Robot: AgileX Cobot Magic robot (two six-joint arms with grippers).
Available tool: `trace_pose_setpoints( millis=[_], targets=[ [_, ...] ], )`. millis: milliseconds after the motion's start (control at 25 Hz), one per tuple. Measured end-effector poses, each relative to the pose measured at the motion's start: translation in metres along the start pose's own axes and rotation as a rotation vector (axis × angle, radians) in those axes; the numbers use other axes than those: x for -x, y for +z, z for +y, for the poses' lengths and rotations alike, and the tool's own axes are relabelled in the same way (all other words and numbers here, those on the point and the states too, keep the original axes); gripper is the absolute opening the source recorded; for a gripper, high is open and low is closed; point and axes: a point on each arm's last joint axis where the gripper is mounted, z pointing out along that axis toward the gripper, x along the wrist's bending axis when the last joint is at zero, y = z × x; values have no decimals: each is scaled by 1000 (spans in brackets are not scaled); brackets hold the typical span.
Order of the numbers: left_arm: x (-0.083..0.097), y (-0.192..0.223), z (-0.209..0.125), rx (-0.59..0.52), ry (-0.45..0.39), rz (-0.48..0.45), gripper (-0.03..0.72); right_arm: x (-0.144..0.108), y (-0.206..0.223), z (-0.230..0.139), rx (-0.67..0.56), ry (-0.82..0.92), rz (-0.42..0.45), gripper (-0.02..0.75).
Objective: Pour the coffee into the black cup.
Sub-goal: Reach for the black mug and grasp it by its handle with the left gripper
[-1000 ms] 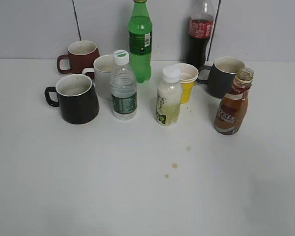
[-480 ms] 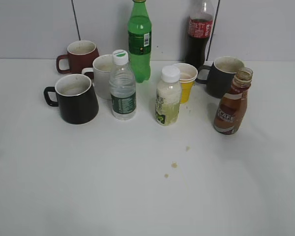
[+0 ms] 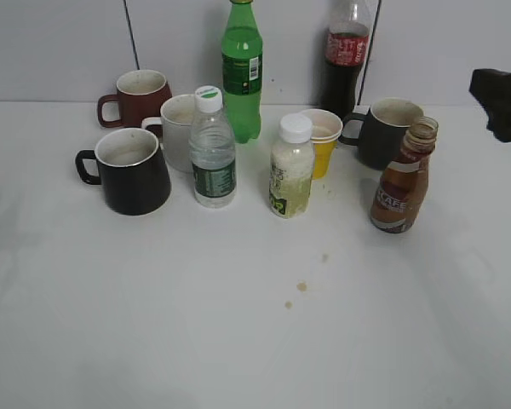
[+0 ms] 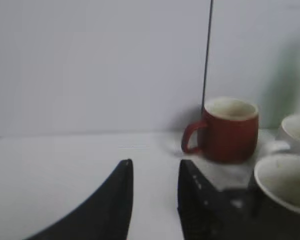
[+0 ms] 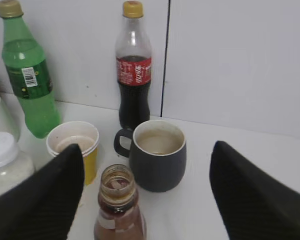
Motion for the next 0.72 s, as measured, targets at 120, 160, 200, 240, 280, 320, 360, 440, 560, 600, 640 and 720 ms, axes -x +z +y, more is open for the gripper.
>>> trace_pose_setpoints(
  millis=[120,160,200,240,280,320,360,440,560,600,640,720],
  targets=[
    [4,10,-38,-123,24,-51,241,-8,5,-14,17,-24,25,585],
    [5,13,-50,-167,27,-60,241,-9,6,-20,22,-31,30,585],
    [6,16,-58,-194,29,-68,241,-10,5,-27,18,-39,34,585],
    [6,20,-65,-217,32,-76,241,-10,5,-32,22,-43,33,585],
    [7,24,-70,-231,34,-88,241,-10,4,-39,23,-45,33,585],
    [9,28,-73,-234,38,-104,245,-10,4,-44,24,-48,32,585],
    [11,33,-76,-233,44,-124,253,-10,2,-51,18,-53,34,585],
    [14,44,-81,-227,52,-159,285,-11,1,-62,28,-63,35,585],
    [16,58,-93,-237,56,-179,314,-11,-2,-79,31,-72,32,585],
    [16,62,-96,-238,56,-180,317,-10,-2,-82,44,-73,29,585],
    [17,66,-98,-235,58,-185,319,-10,-1,-88,43,-75,26,585],
    [17,75,-98,-216,61,-190,320,-11,0,-95,45,-79,23,585]
  ],
)
